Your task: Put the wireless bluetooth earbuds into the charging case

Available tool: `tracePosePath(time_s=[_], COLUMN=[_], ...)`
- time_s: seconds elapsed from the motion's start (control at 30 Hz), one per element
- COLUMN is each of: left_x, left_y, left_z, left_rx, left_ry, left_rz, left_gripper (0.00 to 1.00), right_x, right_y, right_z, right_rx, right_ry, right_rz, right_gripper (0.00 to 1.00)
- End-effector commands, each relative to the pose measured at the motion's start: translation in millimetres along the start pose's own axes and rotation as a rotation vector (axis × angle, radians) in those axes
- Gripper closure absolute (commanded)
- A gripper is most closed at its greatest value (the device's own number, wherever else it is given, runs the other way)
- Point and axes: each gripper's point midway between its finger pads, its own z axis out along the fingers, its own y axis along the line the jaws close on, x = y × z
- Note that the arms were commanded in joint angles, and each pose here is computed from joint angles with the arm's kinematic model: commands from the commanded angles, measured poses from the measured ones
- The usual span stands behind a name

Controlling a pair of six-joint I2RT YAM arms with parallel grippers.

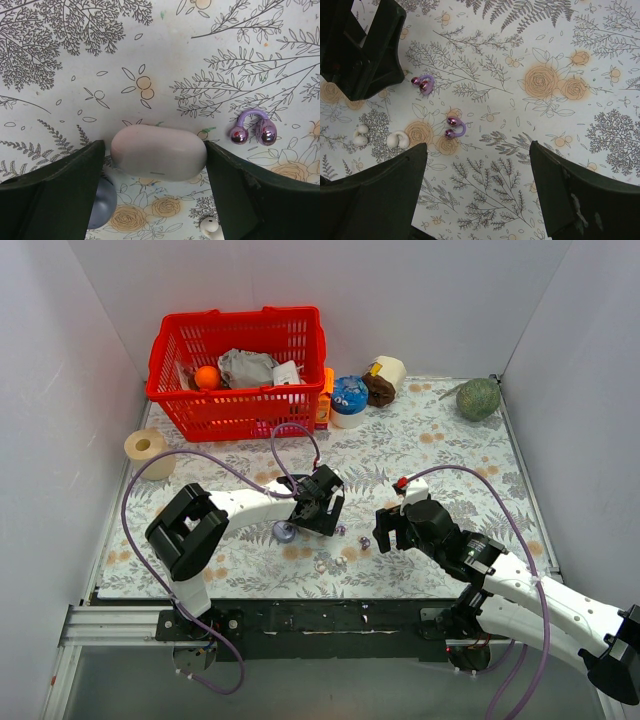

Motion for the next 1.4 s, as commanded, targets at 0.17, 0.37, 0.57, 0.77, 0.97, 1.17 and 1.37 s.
tracePosePath(time_s=[0.17,0.37,0.57,0.77,0.97,1.17,1.37], left_x=[9.8,9.6,6.5,19.2,26.5,35.0,36.1], left_y=[5.0,5.9,4.9,7.5,8.8,8.7,6.6], left_z=[4.4,3.3,-2.5,0.2,6.7,9.2,7.6], left_rx=[-0.014,-0.014,0.004,0.016,0.01,0.011,0.015], left_ry=[0.01,0.008,0.01,0.056,0.086,0.115,0.108], left_rz=[0.025,0.036,0.094,0.17,0.191,0.18,0.123], left_gripper=[0.22,0.19,0.14,0.18,0.22,0.35,0.44], right_x=[-5.9,-4.4,-3.4,-2.0,-0.7,-1.6,-1.0], right_y=[4.2,4.2,3.5,4.1,3.5,3.8,4.3], right_z=[-0.6,-1.7,-3.1,-2.3,-2.2,-2.6,-3.0], right_rx=[-0.017,-0.019,-0.019,-0.021,-0.019,-0.019,-0.022], right_ry=[-0.017,-0.011,-0.01,-0.007,-0.002,-0.003,-0.002], right_rz=[-0.003,0.0,0.005,0.009,0.005,0.006,0.012], right_gripper=[0.1,0.1,0.1,0.1,0.1,0.1,0.1])
